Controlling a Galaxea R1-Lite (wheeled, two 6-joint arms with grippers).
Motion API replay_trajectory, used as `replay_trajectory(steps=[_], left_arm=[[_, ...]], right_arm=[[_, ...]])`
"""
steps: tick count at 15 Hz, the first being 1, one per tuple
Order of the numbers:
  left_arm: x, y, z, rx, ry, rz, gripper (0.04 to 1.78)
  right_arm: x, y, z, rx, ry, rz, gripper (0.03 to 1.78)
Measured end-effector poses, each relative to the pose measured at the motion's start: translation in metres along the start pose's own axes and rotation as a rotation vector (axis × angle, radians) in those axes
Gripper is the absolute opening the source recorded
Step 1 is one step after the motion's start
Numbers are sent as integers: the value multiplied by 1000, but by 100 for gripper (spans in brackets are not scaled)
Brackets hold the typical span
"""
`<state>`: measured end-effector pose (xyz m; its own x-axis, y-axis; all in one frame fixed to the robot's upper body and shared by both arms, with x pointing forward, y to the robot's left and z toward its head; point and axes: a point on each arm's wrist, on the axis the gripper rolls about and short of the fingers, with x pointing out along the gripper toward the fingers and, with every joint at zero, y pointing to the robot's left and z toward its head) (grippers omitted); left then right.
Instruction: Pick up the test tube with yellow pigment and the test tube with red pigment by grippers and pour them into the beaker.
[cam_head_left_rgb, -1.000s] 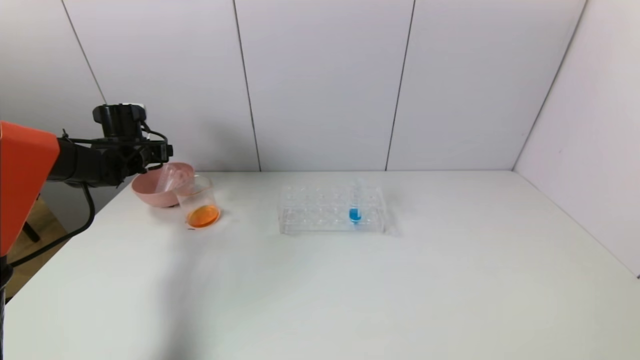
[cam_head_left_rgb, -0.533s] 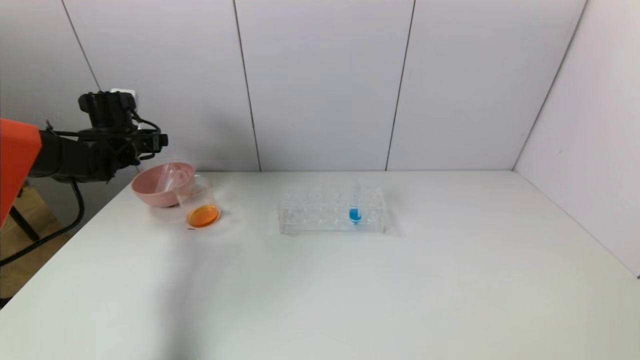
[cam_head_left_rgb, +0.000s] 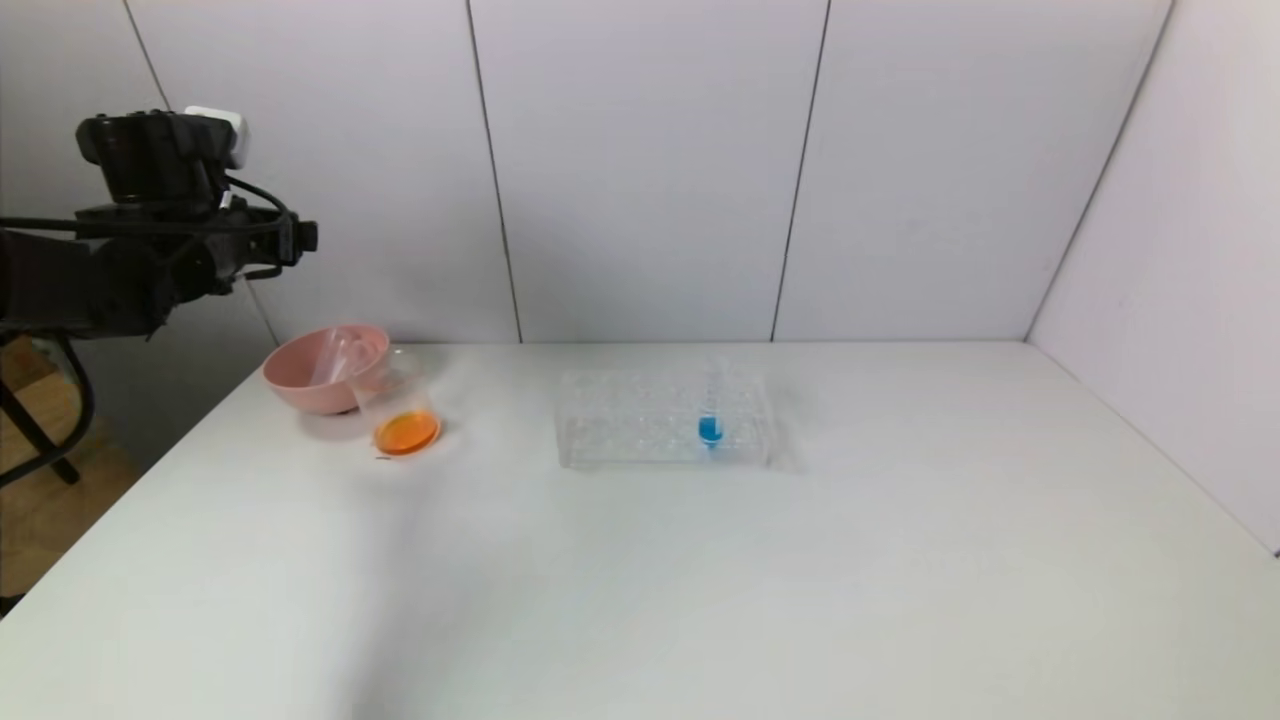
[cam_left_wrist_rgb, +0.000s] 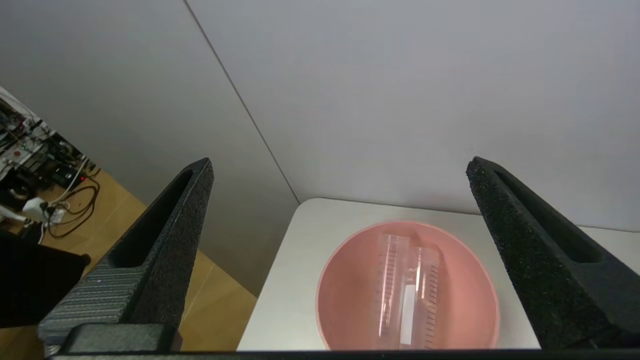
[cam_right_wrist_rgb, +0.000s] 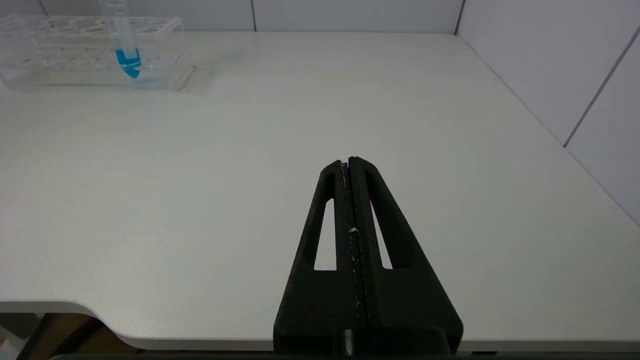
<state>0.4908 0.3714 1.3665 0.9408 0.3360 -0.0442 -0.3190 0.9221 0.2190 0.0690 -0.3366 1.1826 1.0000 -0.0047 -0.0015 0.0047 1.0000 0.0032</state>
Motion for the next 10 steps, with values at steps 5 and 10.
replay_trajectory(steps=[5, 10], left_arm=[[-89, 23, 35, -1, -37, -47, 176], [-218, 49, 55, 3, -61, -174, 176]], right_arm=[[0, 0, 0, 0, 0, 1, 11], [0, 0, 0, 0, 0, 1, 11]])
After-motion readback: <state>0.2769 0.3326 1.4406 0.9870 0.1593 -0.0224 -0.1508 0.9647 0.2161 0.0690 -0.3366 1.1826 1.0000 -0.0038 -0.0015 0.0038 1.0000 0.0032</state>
